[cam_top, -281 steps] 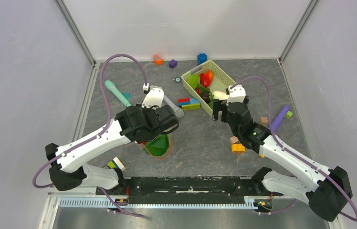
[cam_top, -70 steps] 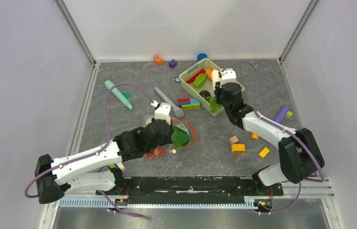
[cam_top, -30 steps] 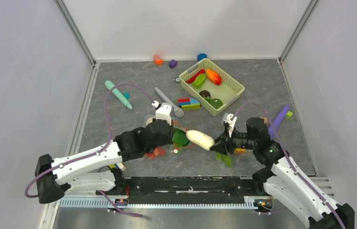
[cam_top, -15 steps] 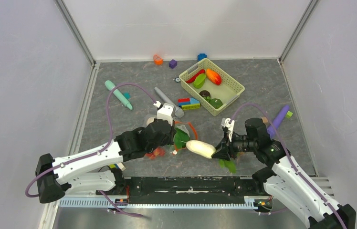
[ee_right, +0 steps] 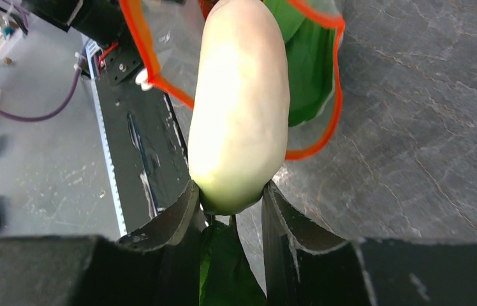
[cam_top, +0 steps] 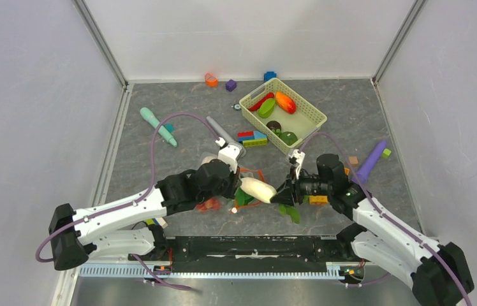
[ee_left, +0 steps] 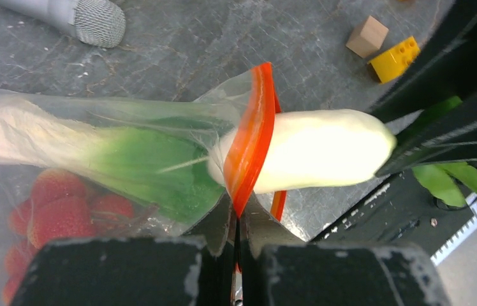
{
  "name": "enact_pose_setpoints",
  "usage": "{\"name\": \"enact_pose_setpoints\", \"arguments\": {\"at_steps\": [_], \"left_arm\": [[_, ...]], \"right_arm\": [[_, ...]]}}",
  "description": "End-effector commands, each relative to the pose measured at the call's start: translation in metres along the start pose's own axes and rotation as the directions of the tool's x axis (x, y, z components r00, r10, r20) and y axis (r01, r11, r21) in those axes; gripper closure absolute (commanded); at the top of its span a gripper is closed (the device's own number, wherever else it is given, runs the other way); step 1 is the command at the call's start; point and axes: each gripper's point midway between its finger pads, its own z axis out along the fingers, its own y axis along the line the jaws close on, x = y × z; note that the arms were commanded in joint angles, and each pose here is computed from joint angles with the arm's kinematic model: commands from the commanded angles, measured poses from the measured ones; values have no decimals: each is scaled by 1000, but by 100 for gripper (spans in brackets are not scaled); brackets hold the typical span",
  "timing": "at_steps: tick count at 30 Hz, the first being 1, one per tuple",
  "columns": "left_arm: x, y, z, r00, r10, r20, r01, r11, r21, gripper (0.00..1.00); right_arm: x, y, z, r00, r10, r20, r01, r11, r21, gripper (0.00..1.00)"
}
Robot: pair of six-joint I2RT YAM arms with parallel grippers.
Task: Place the food in the zip-top bag and seal the zipper
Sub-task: Place the fake vegetable in the zipper food storage bag.
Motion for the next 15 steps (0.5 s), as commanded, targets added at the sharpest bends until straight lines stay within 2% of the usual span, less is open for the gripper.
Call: {"name": "enact_pose_setpoints", "arguments": {"at_steps": [1, 5, 15], "left_arm": [[-15, -20, -2, 999, 29, 29, -31, 995, 98, 98], [-14, -26, -3, 999, 30, 19, -32, 991, 131, 98], [-9, -45, -8, 999, 36, 3, -36, 971, 238, 98]], "right_arm": [[-33, -2, 20, 991, 34, 130, -38, 999, 23, 100], [-48, -10, 37, 975, 88, 203, -107, 991, 84, 100], [-62, -21, 80, 911, 304, 280, -349, 928, 130, 100]]}}
